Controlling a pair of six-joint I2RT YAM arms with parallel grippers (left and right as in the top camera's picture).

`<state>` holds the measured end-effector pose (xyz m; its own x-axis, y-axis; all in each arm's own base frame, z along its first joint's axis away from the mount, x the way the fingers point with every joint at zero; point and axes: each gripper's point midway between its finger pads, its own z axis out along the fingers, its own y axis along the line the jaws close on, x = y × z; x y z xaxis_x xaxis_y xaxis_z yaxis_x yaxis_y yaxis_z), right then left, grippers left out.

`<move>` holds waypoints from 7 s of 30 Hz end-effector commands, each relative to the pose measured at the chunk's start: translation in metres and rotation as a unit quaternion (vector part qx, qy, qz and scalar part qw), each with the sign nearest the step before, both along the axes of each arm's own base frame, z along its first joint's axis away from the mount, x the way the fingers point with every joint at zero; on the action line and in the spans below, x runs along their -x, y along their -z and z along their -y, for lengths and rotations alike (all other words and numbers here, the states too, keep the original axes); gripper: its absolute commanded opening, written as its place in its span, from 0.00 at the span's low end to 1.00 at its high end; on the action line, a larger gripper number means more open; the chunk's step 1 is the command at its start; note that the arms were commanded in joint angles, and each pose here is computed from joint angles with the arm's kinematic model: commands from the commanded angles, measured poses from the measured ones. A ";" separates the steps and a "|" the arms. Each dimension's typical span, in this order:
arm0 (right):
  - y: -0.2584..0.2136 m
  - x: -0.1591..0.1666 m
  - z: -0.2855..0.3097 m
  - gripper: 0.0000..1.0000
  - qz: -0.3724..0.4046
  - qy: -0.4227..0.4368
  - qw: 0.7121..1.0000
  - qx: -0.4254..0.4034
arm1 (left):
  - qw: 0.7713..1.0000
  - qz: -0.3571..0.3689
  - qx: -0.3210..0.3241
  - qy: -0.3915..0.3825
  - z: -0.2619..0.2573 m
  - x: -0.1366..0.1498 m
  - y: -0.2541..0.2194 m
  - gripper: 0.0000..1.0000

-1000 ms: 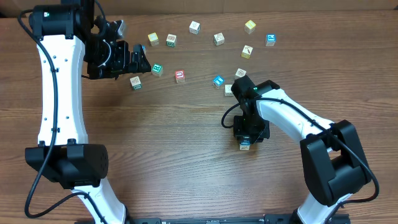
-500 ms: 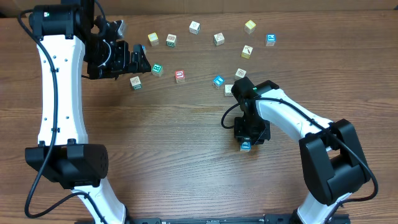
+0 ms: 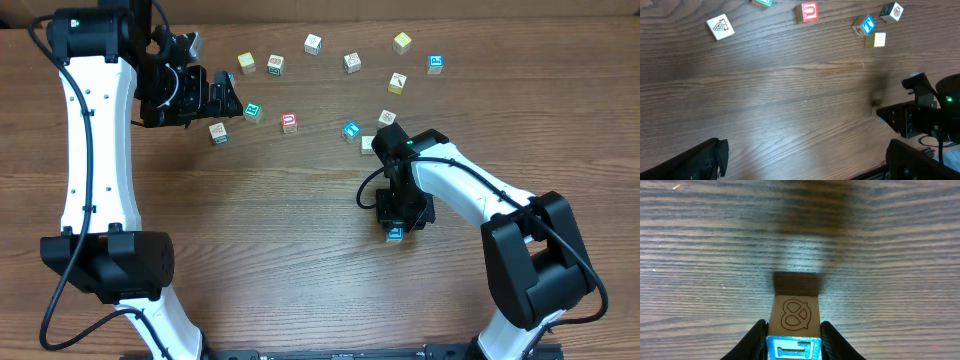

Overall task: Form a horizontal line
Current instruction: 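Lower the blue-lettered block onto the table and open the right gripper, then raise the right gripper and swing it back toward the far-right blocks, then lower the right gripper and grasp the hammer-picture block, then carry the hammer-picture block toward the front, right of the blue block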

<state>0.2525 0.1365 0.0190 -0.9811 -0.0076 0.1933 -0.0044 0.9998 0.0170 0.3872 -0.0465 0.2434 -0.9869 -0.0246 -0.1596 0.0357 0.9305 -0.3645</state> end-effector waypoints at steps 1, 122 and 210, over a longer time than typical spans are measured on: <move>0.003 0.000 0.006 0.31 0.002 -0.008 1.000 0.015 | 1.000 0.007 0.000 0.002 0.002 -0.004 -0.002 1.00; -0.046 -0.323 0.045 1.00 0.351 0.094 0.931 -0.044 | 1.000 0.007 0.000 0.003 0.003 -0.004 -0.002 1.00; -0.032 -0.328 0.036 0.58 0.363 0.070 0.929 -0.008 | 1.000 0.008 0.000 0.003 0.003 -0.004 -0.002 0.99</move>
<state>0.5755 0.1026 0.0190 -0.8725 0.1221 -0.4731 0.1051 0.9925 0.0624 0.3876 -0.0465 0.2439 -0.9864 -0.0246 -0.1622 0.0367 0.9306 -0.3642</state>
